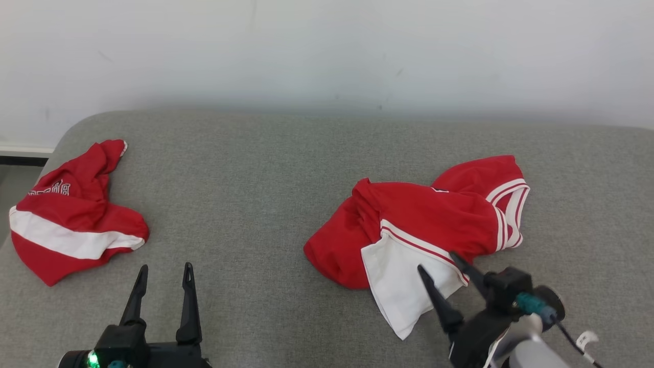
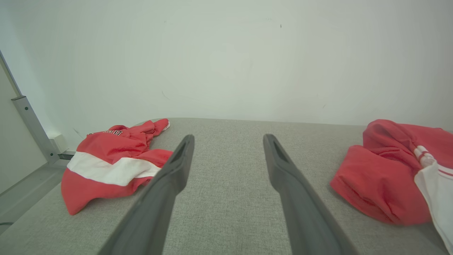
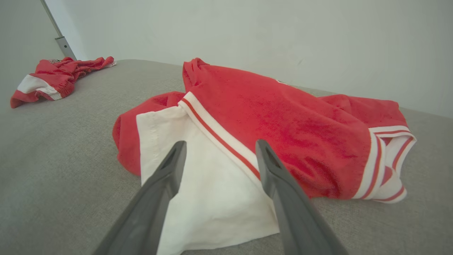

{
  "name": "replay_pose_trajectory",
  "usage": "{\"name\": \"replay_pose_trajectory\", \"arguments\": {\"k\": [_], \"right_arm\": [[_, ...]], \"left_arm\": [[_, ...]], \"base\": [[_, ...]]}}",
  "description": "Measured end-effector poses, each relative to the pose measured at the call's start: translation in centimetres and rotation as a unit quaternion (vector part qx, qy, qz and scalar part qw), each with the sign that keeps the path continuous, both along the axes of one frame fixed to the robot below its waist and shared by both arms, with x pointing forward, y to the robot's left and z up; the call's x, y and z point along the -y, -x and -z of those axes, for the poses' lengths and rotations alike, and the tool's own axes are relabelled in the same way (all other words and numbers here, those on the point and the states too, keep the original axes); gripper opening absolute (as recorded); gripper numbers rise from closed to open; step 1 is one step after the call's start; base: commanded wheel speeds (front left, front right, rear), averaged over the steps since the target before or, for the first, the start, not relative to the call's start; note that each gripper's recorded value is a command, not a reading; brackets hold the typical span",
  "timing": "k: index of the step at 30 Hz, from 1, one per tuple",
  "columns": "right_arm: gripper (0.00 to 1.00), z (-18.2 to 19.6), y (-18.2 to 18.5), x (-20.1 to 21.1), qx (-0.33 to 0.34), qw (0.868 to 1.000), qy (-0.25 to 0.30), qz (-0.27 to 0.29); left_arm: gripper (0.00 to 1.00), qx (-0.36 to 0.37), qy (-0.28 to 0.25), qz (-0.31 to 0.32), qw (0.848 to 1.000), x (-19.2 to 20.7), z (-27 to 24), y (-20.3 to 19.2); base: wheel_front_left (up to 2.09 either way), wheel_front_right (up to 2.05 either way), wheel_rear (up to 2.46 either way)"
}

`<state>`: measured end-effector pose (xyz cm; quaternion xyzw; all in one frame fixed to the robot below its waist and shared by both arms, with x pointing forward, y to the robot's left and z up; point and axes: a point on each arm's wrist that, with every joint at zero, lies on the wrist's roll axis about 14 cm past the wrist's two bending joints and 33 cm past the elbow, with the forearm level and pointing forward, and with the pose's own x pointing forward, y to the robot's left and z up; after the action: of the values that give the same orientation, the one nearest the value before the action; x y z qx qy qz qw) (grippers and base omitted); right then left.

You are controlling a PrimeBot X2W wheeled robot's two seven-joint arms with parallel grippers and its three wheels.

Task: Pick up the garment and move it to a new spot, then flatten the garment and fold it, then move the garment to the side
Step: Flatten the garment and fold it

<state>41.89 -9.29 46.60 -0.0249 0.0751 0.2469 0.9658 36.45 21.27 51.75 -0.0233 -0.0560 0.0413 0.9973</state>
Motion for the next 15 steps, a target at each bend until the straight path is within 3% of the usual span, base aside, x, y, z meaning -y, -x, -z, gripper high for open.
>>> {"name": "replay_pose_trajectory", "arguments": {"k": [6, 15], "right_arm": [[1.0, 4.0, 3.3, -1.9, -0.065, 0.997, 0.025, -0.032], [1.0, 8.1, 4.7, -3.1, -0.125, 0.988, 0.073, -0.05]], "left_arm": [[1.0, 0.0, 0.001, -0.004, 1.0, -0.3, 0.0, 0.2], [1.0, -0.005, 0.003, -0.011, 1.0, -0.7, 0.3, 0.5]], "base": [[0.0, 0.0, 0.0], [0.0, 0.0, 0.0]]}}
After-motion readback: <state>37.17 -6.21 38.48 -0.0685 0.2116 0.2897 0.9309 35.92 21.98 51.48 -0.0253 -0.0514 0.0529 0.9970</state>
